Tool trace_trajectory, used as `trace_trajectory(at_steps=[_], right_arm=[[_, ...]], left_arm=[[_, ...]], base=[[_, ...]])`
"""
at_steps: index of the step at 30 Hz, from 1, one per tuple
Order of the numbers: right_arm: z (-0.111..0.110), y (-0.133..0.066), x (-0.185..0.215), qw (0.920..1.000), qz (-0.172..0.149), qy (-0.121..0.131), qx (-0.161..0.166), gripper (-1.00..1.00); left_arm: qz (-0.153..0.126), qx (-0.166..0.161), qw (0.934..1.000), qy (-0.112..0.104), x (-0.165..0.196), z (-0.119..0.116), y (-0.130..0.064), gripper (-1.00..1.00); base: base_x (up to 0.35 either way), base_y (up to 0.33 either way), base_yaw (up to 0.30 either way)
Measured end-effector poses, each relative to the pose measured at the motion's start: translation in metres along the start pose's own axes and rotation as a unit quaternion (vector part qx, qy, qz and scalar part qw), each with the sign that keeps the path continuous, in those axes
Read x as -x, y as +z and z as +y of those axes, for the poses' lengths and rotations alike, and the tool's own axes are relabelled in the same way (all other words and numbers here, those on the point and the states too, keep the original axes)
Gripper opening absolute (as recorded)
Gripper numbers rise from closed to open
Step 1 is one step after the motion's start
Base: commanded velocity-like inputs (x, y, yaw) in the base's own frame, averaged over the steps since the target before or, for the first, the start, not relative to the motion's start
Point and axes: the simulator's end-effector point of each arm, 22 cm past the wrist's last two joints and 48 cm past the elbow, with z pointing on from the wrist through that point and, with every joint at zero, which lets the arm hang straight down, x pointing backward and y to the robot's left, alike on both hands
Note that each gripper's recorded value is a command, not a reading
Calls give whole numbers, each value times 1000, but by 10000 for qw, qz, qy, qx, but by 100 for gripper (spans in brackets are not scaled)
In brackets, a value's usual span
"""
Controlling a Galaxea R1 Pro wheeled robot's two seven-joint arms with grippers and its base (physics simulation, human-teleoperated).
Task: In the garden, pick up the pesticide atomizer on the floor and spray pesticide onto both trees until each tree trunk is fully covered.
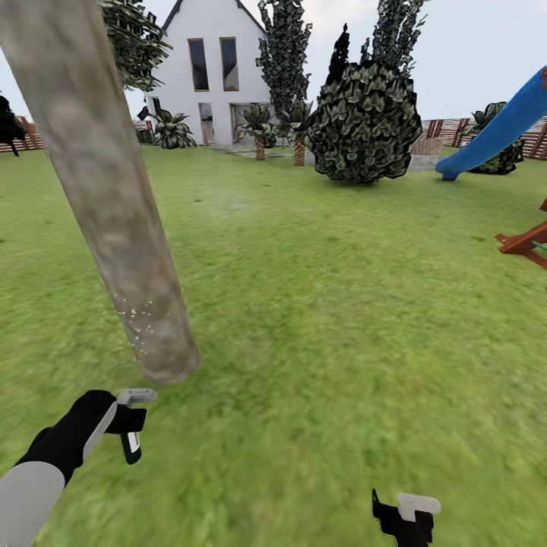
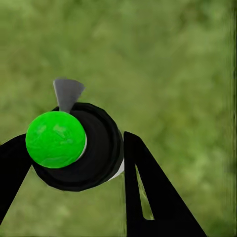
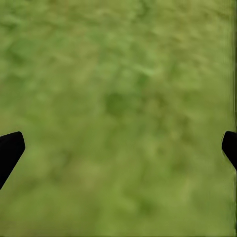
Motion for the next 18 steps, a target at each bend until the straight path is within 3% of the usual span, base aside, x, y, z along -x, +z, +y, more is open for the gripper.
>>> trace_trajectory(at_steps=[3, 5, 7, 8, 9, 18], right_arm=[[0, 0, 0, 10000, 1, 1, -1, 100], [0, 0, 0, 10000, 1, 1, -1, 100], [0, 0, 0, 10000, 0, -2, 2, 100], [0, 0, 0, 10000, 1, -2, 0, 100], [0, 0, 0, 10000, 0, -2, 2, 100], [1, 0, 0, 10000, 1, 2, 7, 100]], left_arm=[[-16, 32, 10000, -8, 0, 3, 0, -100], [-109, 331, 9994, 20, 4, 16, 0, -100], [-197, 588, 9980, -148, 7, 32, -1, -100], [-170, 568, 9978, -294, 0, 34, 4, -100], [-348, 547, 9973, -334, 7, 33, 5, -100], [-356, 479, 9972, -446, 0, 31, 12, -100]], base=[[200, -224, 0], [250, -179, 0], [275, -162, 65], [280, -157, 228], [280, -157, 251], [275, -167, 250]])
